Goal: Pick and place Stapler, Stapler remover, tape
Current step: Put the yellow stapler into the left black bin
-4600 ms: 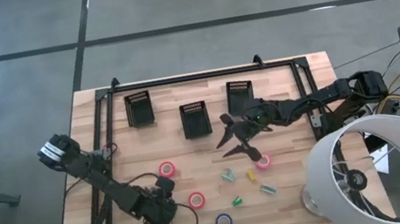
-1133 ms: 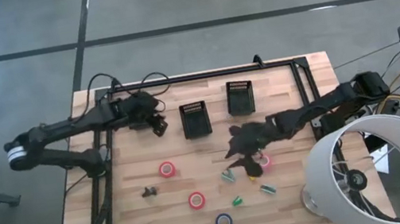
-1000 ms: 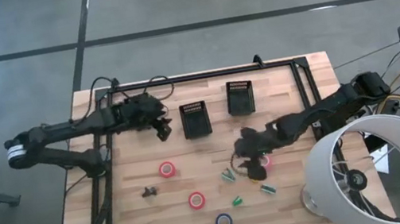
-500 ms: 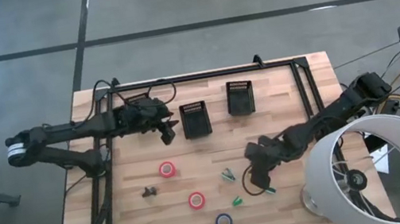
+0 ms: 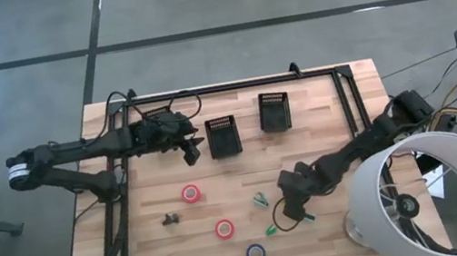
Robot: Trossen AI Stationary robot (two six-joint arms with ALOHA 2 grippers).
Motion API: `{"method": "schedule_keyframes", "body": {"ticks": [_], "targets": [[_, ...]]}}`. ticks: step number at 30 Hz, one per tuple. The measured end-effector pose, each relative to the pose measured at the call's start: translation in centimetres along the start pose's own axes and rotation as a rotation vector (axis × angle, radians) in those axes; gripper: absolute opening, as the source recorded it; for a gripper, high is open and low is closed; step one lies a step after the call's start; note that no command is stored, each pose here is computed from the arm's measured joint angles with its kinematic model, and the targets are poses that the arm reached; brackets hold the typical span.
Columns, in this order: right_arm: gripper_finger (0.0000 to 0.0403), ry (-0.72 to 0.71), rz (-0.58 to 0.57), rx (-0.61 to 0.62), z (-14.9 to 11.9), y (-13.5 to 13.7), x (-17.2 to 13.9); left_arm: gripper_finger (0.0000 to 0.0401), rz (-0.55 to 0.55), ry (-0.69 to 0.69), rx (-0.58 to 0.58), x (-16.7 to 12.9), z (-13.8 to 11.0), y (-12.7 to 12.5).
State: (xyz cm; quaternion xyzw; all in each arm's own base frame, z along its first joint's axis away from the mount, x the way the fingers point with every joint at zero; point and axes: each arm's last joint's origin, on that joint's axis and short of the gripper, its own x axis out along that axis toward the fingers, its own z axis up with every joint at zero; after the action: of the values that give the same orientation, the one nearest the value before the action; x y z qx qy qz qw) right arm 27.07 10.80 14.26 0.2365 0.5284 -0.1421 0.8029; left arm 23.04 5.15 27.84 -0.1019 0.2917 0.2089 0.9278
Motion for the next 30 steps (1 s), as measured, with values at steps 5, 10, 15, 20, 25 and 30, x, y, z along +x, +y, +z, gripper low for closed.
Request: {"method": "schedule_keyframes", "body": {"ticks": [5, 10, 15, 20, 25, 30], "targets": [[0.0171, 0.024, -0.028, -0.001, 0.1, 0.4, 1.1, 0.0179, 0.000, 0.000, 0.000, 0.0, 0.0, 0.0], [0.0171, 0.020, -0.021, 0.008, 0.4, 0.8, 1.1, 0.0179, 0.000, -0.001, 0.001, 0.0, 0.0, 0.0], [0.0171, 0.052, -0.044, -0.004, 0.2, 0.5, 0.9, 0.0179, 0.000, -0.002, 0.002, 0.0, 0.0, 0.0], [0.0171, 0.115, -0.022, -0.110, 0.0, 0.4, 0.8, 0.0179, 0.000, -0.002, 0.003, 0.0, 0.0, 0.0], [0.0171, 0.131, -0.001, -0.175, -0.1, 0.4, 0.2, 0.0179, 0.000, -0.002, 0.003, 0.0, 0.0, 0.0], [0.0171, 0.145, 0.012, -0.186, -0.2, 0.2, -1.3, 0.0179, 0.000, -0.002, 0.003, 0.0, 0.0, 0.0]]}}
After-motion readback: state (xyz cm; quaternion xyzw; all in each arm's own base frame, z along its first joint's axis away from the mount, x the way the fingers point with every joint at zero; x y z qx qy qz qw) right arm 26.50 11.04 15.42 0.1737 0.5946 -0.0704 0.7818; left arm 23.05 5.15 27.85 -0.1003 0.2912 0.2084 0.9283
